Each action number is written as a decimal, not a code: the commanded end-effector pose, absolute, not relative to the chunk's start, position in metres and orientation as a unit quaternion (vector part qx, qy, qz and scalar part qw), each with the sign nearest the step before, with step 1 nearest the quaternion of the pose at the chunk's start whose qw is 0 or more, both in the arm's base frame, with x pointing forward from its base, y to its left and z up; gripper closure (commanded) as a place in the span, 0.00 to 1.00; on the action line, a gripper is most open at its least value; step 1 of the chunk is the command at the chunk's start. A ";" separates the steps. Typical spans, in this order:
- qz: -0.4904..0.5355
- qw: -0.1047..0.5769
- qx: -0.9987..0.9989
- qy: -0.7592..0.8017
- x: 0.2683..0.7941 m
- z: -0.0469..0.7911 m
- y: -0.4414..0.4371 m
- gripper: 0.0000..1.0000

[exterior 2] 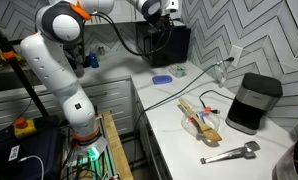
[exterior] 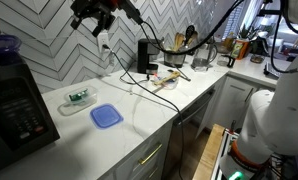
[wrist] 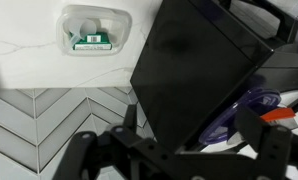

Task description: Remove the silver bowl from the top of the microwave and put it on the counter

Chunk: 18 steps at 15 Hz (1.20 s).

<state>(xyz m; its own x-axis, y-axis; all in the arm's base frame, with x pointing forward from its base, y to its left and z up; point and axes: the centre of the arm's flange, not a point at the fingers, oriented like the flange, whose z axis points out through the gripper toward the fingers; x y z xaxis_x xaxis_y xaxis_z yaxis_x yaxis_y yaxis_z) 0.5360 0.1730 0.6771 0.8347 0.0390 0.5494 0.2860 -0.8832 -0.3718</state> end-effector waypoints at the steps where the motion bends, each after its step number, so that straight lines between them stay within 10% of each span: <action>1: -0.252 0.278 -0.925 -0.064 0.566 0.681 0.204 0.00; 11: -0.210 0.362 -0.906 -0.069 0.648 0.726 0.332 0.00; 15: -0.214 0.378 -0.899 -0.049 0.670 0.721 0.344 0.42; 18: -0.208 0.369 -0.906 -0.024 0.680 0.717 0.348 0.53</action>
<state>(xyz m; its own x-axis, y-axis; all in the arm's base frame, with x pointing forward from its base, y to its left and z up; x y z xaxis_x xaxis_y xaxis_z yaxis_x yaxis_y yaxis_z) 0.6439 0.3291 0.6973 0.8995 -0.0849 0.4286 0.2457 -0.7128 -0.6569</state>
